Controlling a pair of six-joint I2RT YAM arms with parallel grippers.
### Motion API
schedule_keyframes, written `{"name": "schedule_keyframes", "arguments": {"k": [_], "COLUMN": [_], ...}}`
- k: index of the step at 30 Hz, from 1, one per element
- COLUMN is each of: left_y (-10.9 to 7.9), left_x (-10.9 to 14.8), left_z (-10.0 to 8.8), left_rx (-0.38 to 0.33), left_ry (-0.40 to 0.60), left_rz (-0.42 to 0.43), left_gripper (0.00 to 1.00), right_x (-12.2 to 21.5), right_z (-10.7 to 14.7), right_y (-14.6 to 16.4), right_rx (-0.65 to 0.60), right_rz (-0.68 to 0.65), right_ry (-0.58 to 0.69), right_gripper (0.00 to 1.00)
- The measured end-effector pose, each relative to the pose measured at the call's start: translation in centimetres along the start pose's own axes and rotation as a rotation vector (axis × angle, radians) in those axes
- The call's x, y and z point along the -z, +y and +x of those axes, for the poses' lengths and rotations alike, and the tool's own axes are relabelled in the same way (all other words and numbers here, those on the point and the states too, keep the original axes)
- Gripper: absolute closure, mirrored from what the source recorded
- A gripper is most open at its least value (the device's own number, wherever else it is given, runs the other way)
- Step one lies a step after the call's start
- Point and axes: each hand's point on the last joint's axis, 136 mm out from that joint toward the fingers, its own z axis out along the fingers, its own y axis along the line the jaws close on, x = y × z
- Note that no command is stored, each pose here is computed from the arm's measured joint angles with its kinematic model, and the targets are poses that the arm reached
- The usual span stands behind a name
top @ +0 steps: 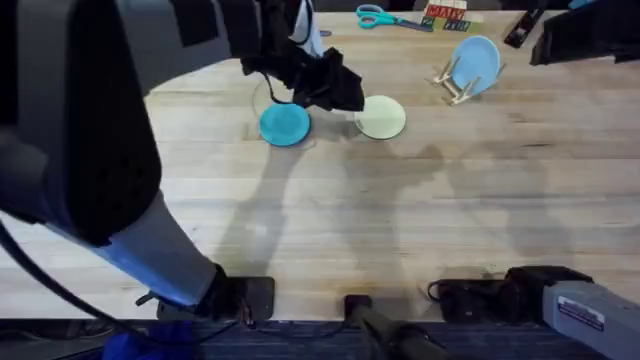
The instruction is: Pick up the plates from the table one by one and place each into a slot on the dish rack.
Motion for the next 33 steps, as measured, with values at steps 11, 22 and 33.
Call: {"name": "schedule_keyframes", "arguments": {"k": [11,22,33], "left_y": [-0.2,0.6,0.5], "left_x": [-2.0,-2.0,-2.0], "left_z": [-1.4,-1.6,-2.2], "left_rx": [0.027,0.050,0.034], "left_ry": [-0.036,-0.047,-0.068], "left_rz": [0.003,-0.023,-0.018], "left_gripper": [0.961,0.961,0.961], "right_x": [0.0,0.0,0.0], "right_z": [0.0,0.0,0.0], "right_y": [0.0,0.0,0.0], "right_rx": [0.000,0.000,0.000], "right_rz": [0.000,0.000,0.000], "right_ry": [0.000,0.000,0.000], "right_gripper": [0.006,0.007,0.008]}}
